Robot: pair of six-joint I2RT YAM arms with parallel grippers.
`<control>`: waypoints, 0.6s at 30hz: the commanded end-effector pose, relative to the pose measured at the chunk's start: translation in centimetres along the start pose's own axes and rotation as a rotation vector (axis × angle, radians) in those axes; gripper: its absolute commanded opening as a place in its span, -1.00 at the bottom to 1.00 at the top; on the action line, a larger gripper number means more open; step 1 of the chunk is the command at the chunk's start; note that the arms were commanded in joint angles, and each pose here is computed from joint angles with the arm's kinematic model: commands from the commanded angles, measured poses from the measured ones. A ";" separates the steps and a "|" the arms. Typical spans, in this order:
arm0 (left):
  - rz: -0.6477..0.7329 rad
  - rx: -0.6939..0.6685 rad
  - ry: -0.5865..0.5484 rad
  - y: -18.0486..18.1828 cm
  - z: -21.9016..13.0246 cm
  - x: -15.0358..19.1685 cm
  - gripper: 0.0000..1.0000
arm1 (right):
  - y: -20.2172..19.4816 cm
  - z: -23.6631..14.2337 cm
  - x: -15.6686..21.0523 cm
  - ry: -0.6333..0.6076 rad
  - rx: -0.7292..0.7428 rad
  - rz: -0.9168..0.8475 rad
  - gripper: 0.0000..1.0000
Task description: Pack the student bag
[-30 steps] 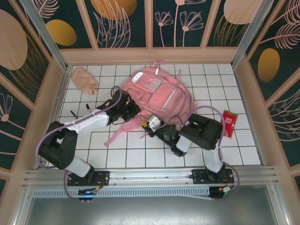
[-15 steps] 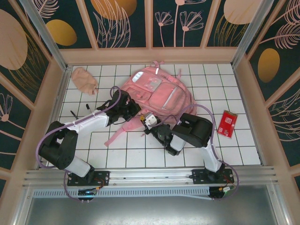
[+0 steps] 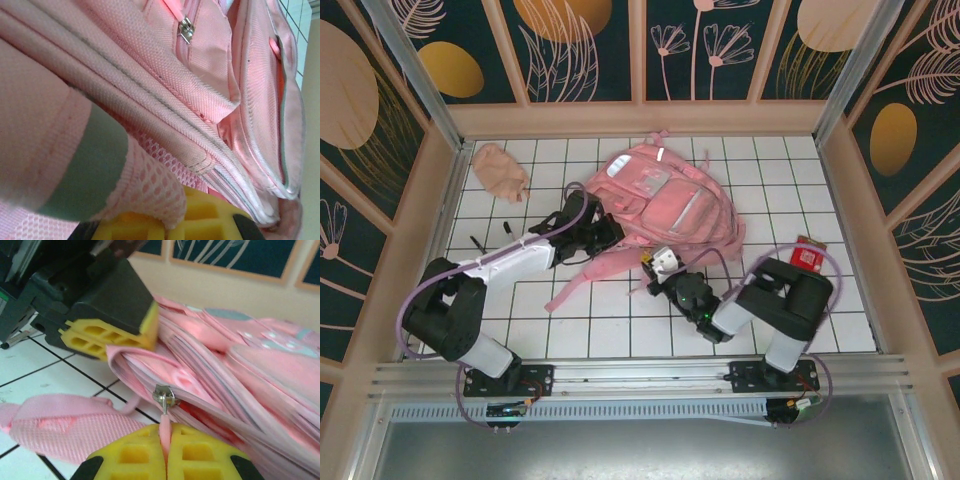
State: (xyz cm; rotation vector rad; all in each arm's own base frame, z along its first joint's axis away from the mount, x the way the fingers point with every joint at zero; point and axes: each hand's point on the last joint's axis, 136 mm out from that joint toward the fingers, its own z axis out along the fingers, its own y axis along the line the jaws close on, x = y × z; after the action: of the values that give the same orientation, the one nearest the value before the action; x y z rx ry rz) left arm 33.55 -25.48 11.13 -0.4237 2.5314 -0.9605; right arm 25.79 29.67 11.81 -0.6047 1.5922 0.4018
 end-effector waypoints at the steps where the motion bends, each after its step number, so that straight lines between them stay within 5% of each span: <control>1: 0.088 -0.094 -0.142 2.2 -0.1 -4.4 -1.00 | -2.0 -2.0 0.3 0.048 0.081 0.092 -1.00; 8: 0.267 -0.091 -0.127 1.9 1.1 -7.5 -1.00 | -4.1 -6.3 2.6 0.164 0.122 0.174 -1.00; 13: 0.347 -0.193 -0.052 3.2 4.4 -9.5 -0.98 | -1.3 -7.7 2.0 0.162 -0.071 0.133 -1.00; 15: 0.329 -0.204 -0.037 3.9 5.5 -10.4 -0.83 | 0.3 -7.7 1.2 0.145 -0.169 0.114 -1.00; 18: 0.256 -0.246 -0.037 4.7 5.9 -11.3 -0.27 | 2.3 -6.8 0.0 0.132 -0.261 0.101 -1.00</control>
State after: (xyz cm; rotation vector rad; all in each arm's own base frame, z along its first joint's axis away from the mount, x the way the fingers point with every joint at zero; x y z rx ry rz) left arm 42.74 -24.12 6.49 -0.0887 2.6318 -0.6794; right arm 20.37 24.49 10.32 -0.6548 1.7983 0.5254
